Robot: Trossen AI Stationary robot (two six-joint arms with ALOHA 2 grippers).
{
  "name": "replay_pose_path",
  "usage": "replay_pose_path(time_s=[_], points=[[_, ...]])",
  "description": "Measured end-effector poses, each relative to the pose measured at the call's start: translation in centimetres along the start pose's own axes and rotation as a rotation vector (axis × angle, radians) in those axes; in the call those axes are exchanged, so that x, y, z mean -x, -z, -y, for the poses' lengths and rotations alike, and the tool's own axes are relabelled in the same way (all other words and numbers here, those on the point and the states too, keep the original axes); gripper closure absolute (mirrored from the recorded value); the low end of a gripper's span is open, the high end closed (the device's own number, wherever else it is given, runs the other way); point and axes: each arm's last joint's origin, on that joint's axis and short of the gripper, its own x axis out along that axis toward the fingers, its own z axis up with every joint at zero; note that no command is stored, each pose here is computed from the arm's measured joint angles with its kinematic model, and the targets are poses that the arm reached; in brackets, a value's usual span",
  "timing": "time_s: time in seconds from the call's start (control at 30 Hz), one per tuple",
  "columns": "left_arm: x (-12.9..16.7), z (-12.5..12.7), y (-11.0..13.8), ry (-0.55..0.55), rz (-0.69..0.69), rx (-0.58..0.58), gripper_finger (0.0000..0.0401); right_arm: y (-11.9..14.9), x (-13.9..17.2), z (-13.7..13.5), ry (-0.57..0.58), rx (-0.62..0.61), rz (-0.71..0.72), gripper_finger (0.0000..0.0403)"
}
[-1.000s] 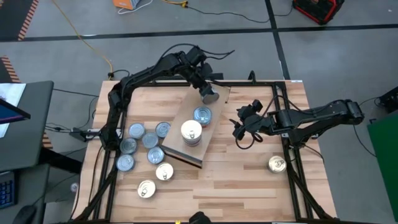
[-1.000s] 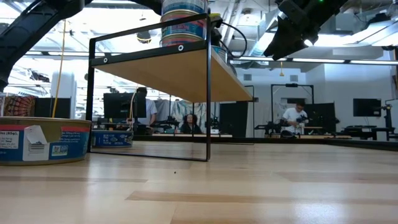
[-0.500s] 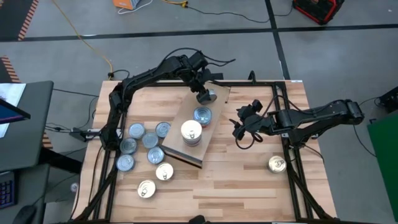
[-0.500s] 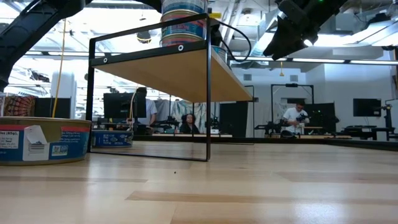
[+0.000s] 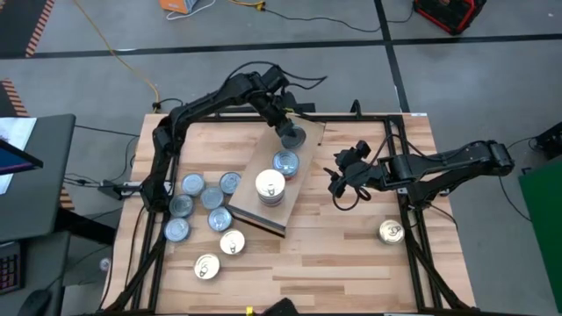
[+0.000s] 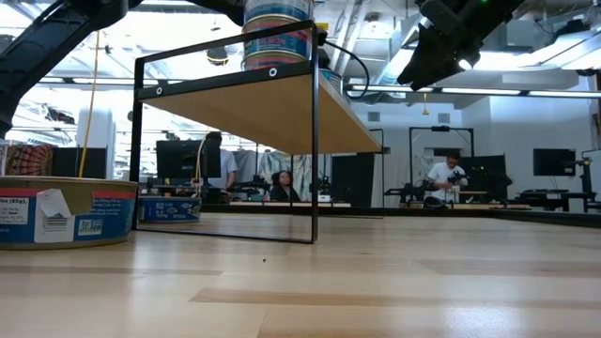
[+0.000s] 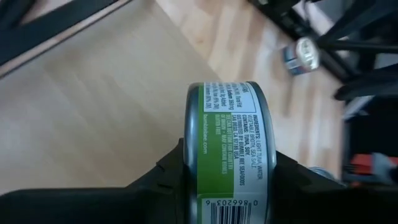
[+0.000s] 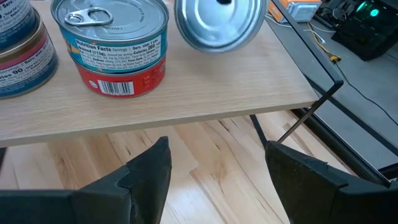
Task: Stack canned seafood by type on shelf
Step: Put the green white tuna can on the shelf
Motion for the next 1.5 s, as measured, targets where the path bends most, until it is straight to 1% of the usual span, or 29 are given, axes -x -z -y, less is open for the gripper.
replay_pose_path(time_s=[0.1, 0.2, 0.5, 0.57, 0.7, 0.83, 1.0, 1.33, 1.5], points=[[0.1, -0.1, 0.0, 0.030, 0.000, 0.035, 0.0276, 0.0, 0.0, 0.0, 0.000, 0.000, 0.000, 0.0117], [0.1, -0.2, 0.0, 0.039, 0.001, 0.047, 0.0276, 0.0, 0.0, 0.0, 0.000, 0.000, 0.000, 0.0117], [-0.3, 0.5, -0.7, 0.002, 0.064, 0.136, 0.0276, 0.0, 0.0, 0.0, -0.002, -0.003, 0.004, 0.0117], [-0.5, 0.8, -0.7, -0.015, 0.070, 0.169, 0.0266, -0.1, 0.0, 0.0, -0.002, -0.003, 0.005, 0.0117], [-1.5, 1.1, -0.6, -0.041, 0.079, 0.190, 0.0252, -0.1, 0.0, 0.0, -0.002, -0.004, 0.005, 0.0117], [-2.6, 0.7, 0.0, -0.039, 0.061, 0.235, 0.0268, -0.1, 0.0, 0.0, -0.003, -0.004, 0.005, 0.0117], [-2.8, 0.3, 0.1, -0.037, 0.067, 0.252, 0.0273, -0.1, 0.0, 0.0, -0.003, -0.004, 0.005, 0.0117], [-2.9, 0.3, 0.2, -0.035, 0.057, 0.248, 0.0255, -0.1, 0.0, 0.0, -0.004, 0.004, 0.005, 0.0117], [-3.0, 0.5, 0.2, -0.036, 0.053, 0.208, 0.0252, -0.1, 0.0, 0.0, -0.005, 0.004, 0.004, 0.0117]])
